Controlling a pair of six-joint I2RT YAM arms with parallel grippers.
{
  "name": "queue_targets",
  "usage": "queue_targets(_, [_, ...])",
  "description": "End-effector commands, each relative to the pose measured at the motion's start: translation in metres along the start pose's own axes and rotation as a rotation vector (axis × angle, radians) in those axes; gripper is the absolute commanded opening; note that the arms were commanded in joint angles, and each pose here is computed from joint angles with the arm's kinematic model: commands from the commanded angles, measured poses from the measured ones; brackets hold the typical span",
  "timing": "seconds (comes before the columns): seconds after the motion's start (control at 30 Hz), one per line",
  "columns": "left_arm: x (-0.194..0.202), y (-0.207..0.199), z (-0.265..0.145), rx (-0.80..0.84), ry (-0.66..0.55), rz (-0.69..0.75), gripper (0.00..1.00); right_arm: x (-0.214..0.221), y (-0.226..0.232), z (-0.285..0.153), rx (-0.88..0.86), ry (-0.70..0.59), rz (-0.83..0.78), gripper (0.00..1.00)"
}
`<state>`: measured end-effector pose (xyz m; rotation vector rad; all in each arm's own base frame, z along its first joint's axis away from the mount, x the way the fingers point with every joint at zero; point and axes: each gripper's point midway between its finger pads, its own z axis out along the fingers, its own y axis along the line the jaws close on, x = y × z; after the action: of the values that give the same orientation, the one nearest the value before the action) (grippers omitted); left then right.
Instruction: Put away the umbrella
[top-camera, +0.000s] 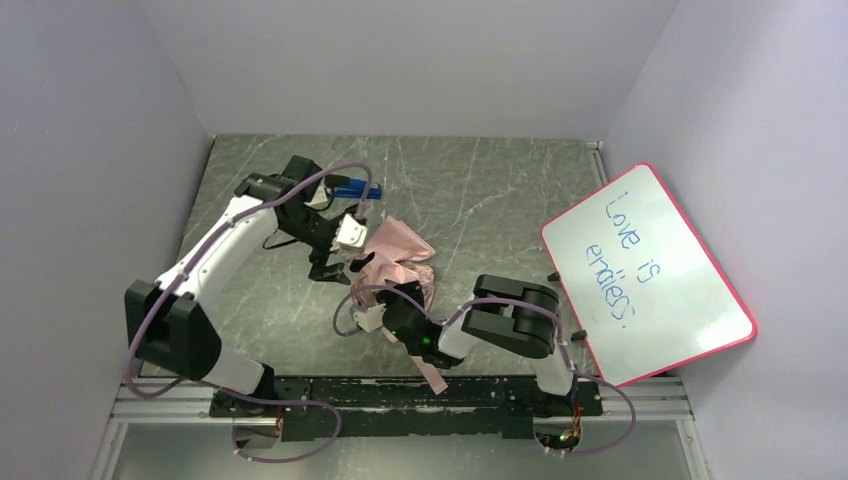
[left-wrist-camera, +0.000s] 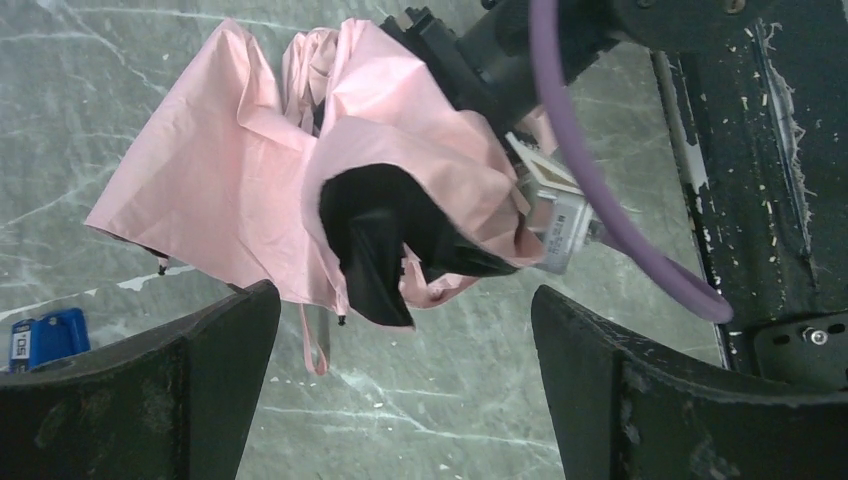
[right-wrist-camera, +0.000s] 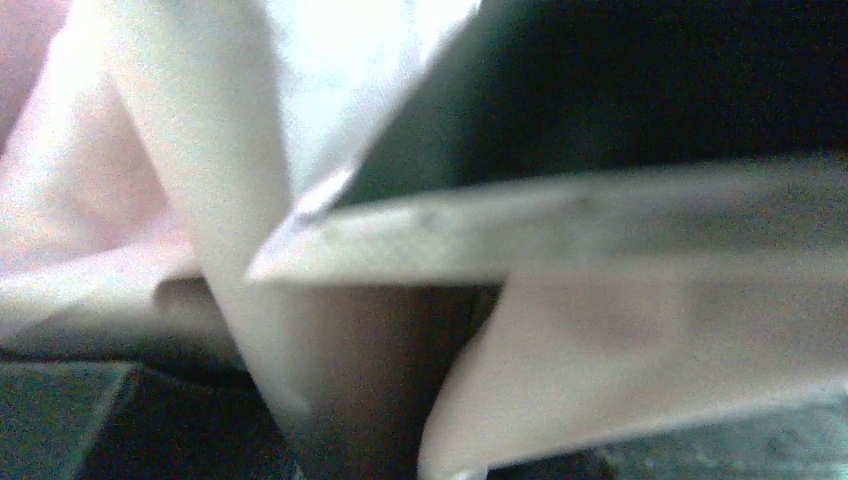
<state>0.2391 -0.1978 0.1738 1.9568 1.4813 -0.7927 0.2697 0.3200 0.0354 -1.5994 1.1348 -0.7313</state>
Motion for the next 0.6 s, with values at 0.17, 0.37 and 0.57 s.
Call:
queue_targets(0.17, [-0.053,0.007,-0.023,-0.343,-0.199,0.027,1.0,0.001,0.069,-0.011,-0.198,-0.04,-0.098,0.09])
queue_targets(0.37, [-0.054,-0.003,-0.009,-0.282,-0.199,-0.006,1.0,-0.002,0.071,-0.012,-0.198,-0.041,-0.1,0.09])
queue_targets(0.57, [-0.036,-0.01,0.009,-0.269,-0.13,0.018,1.0,-0.004,0.069,-0.012,-0.196,-0.04,-0.096,0.09])
